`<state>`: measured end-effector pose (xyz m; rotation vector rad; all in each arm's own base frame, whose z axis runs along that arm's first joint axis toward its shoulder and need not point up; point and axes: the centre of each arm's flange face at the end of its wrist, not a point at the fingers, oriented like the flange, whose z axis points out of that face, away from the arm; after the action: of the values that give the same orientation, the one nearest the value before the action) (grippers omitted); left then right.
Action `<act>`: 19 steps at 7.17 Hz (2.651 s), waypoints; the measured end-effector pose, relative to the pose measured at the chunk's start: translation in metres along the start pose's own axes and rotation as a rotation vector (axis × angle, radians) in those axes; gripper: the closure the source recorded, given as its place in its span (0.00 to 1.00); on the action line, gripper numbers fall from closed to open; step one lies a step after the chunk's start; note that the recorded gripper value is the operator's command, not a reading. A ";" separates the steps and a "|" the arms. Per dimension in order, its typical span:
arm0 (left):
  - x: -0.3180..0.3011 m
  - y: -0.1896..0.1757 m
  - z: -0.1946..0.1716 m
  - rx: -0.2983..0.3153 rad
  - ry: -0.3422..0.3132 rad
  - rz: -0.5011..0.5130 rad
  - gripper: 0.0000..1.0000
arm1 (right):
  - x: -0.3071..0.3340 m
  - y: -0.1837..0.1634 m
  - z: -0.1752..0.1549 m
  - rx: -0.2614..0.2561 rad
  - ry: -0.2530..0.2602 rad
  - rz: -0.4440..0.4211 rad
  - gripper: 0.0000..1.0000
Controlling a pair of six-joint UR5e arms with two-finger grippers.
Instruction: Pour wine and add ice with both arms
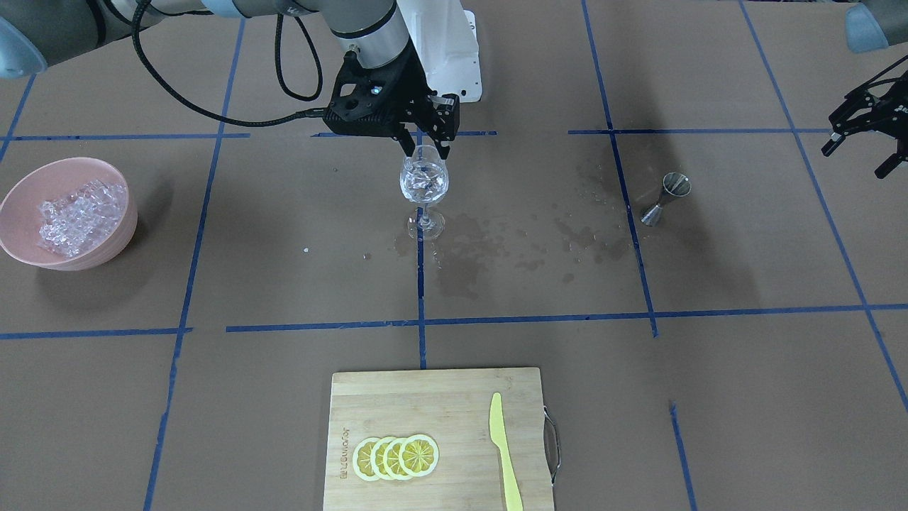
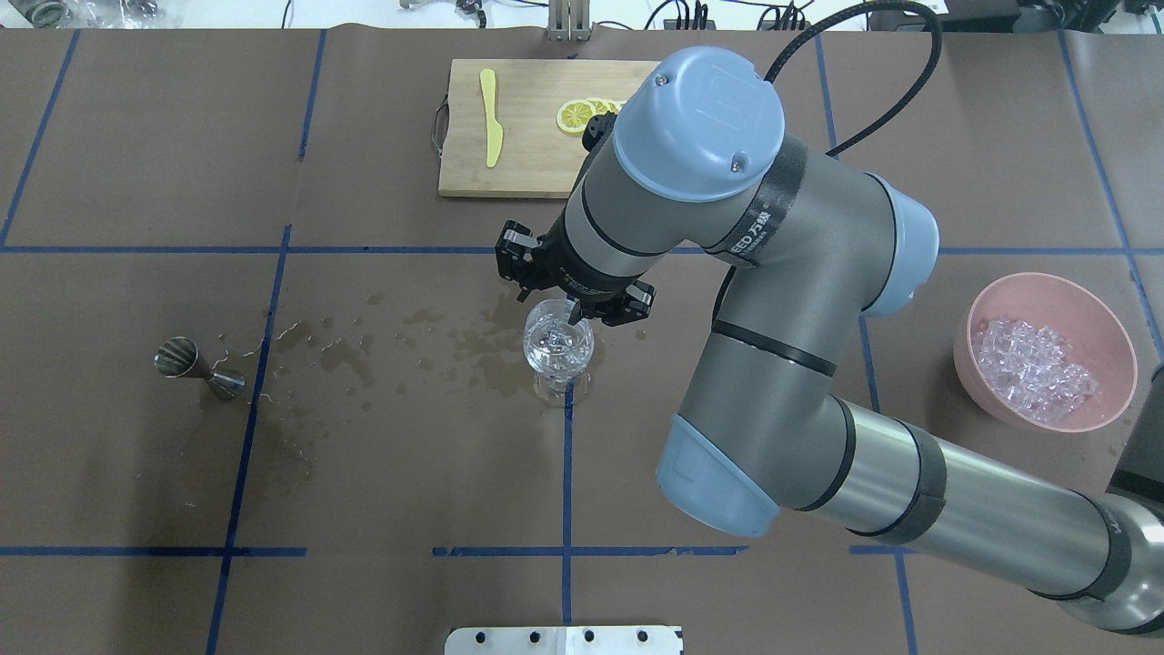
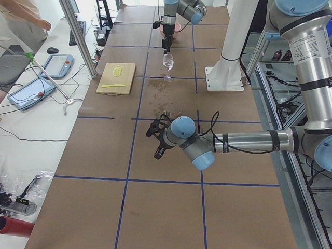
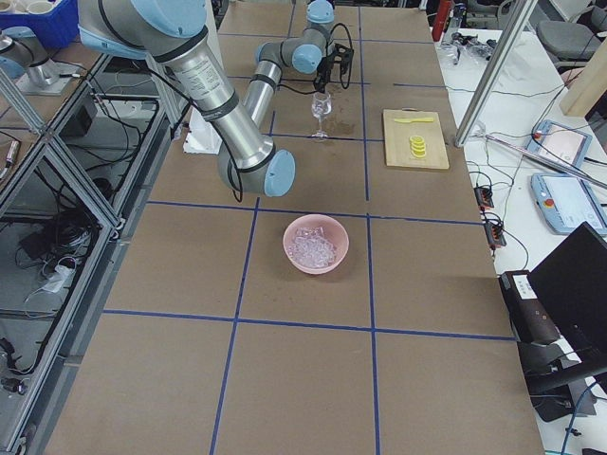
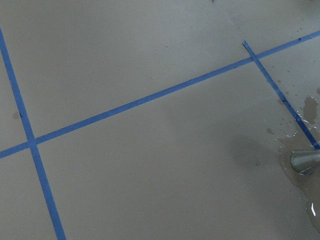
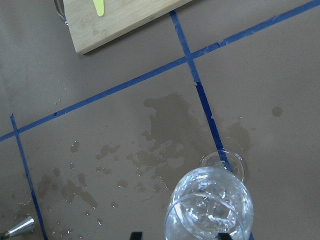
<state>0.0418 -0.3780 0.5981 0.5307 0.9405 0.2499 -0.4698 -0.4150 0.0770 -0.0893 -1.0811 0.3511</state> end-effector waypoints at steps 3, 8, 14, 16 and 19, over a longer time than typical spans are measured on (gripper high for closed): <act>-0.002 0.001 0.001 -0.004 -0.006 0.020 0.00 | 0.059 -0.047 -0.040 0.028 -0.003 0.024 0.00; -0.051 -0.035 -0.002 -0.076 -0.087 0.071 0.00 | 0.280 -0.204 -0.145 0.049 0.097 -0.200 0.00; -0.109 -0.103 -0.068 -0.268 -0.168 -0.087 0.00 | 0.551 -0.290 -0.196 -0.069 0.331 -0.503 0.00; -0.108 -0.096 -0.070 -0.286 -0.164 -0.116 0.00 | 0.593 -0.282 -0.193 -0.110 0.346 -0.482 0.00; -0.109 -0.065 -0.067 -0.279 -0.160 -0.097 0.00 | 0.607 -0.278 -0.200 -0.104 0.341 -0.461 0.00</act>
<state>-0.0775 -0.4583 0.6078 0.2432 0.7582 0.2428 0.0266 -0.4612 0.5641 0.0101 -0.7516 -0.1344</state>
